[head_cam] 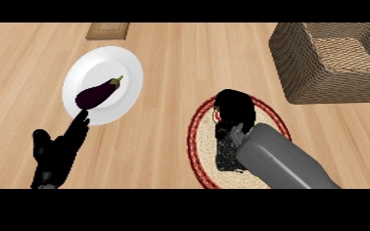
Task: Pick the cupcake from the placemat and place it in the basket
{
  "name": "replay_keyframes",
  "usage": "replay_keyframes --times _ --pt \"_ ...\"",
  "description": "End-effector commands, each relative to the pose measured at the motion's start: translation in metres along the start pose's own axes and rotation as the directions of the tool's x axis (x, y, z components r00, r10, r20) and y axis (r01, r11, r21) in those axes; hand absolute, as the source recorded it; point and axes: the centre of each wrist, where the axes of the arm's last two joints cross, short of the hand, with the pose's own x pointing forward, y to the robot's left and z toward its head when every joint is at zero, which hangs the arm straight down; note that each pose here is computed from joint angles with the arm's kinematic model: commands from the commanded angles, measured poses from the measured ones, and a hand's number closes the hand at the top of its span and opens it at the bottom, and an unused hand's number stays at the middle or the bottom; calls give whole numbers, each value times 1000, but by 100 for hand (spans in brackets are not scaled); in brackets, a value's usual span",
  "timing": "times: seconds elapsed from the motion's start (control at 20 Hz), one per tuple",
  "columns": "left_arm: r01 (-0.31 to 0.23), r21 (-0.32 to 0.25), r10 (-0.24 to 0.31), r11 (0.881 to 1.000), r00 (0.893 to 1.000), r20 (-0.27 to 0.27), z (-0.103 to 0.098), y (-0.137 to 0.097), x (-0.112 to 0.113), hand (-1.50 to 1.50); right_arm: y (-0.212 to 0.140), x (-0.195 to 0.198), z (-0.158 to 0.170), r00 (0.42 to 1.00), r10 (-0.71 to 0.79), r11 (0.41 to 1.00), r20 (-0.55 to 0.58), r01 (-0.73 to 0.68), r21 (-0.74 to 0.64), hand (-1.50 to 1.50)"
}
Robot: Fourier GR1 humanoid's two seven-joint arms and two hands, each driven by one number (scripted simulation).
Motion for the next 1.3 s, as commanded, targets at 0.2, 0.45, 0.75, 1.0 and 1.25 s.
replay_keyframes --times 0.2,0.45,0.75,1.0,1.25 --pt "-6 19 9 1000 986 -164 -5 1 -17 0 8 7 8 996 88 996 -13 -89 -25 150" --pt "4 20 0 1000 987 -162 13 4 -34 0 14 -9 12 985 156 986 79 -151 -68 150" --pt "6 43 1 999 987 -158 16 15 -35 0 14 -56 52 933 205 974 297 -162 -161 150" --pt "-2 60 12 998 987 -162 16 16 -32 0 -34 -31 77 842 -326 887 429 430 -168 150" --pt "5 52 4 999 987 -160 15 16 -29 0 -97 -46 110 697 -424 694 578 660 -286 150"
